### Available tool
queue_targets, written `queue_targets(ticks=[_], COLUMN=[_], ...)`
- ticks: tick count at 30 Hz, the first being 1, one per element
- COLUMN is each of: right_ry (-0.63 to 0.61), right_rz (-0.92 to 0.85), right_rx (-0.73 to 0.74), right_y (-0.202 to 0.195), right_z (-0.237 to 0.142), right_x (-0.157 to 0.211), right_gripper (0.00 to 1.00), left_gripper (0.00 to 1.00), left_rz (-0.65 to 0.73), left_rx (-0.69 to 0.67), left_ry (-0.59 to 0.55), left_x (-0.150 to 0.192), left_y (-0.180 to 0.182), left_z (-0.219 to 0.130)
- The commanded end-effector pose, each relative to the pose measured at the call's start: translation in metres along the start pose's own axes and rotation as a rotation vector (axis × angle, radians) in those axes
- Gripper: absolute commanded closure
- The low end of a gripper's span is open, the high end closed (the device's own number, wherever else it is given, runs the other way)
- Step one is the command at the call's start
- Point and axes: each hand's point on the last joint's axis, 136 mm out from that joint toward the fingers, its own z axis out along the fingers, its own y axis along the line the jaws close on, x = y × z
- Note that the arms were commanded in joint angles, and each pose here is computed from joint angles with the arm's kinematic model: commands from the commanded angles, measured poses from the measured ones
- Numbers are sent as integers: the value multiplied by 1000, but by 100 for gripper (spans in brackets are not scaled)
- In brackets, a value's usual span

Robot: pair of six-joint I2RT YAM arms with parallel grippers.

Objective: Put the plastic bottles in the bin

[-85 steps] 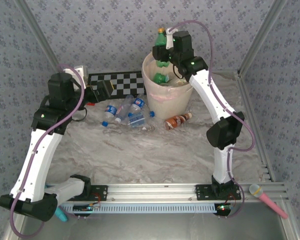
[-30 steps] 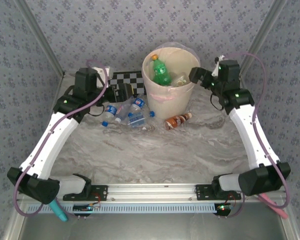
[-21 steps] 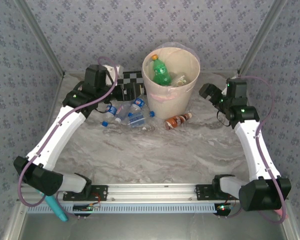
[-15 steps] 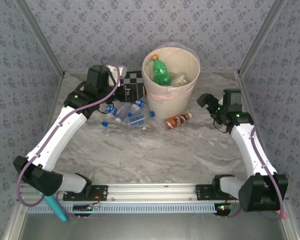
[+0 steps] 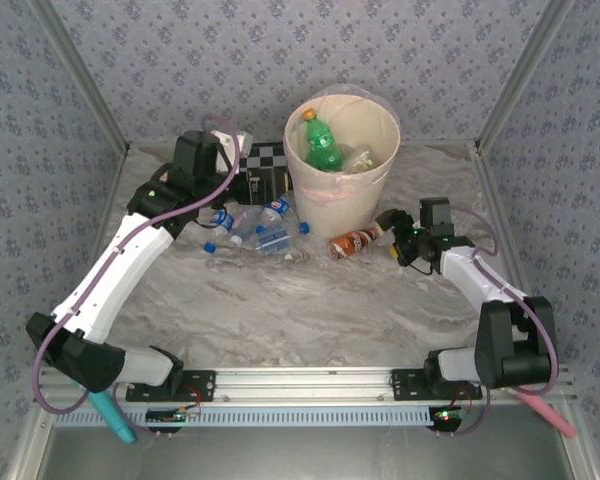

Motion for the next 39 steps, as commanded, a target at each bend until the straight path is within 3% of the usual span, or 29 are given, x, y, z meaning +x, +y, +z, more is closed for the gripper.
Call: queue_targets(ticks=[1, 16, 23, 25, 31, 39], right_ry=[49, 194, 195, 195, 169, 97], right_rz=[70, 151, 146, 151, 137, 113], right_rx=[-44, -23, 25, 33, 24, 29], right_y=[6, 0, -14, -17, -16, -17], right_z=[16, 80, 92, 94, 85, 51], right_x=[10, 38, 38, 37, 32, 17], right_gripper=[19, 27, 25, 24, 41, 44], left_gripper=[0, 0, 0, 0, 0, 0], left_rz=[27, 22, 19, 17, 16, 17], left_rx=[-1, -49, -55, -56, -57, -51], left_ry=[-38, -61, -65, -63, -61, -56], left_x=[-6, 0, -1, -1, -2, -3], left_y=[-6, 2, 2, 3, 2, 1], left_z=[-16, -35, -36, -36, -34, -32])
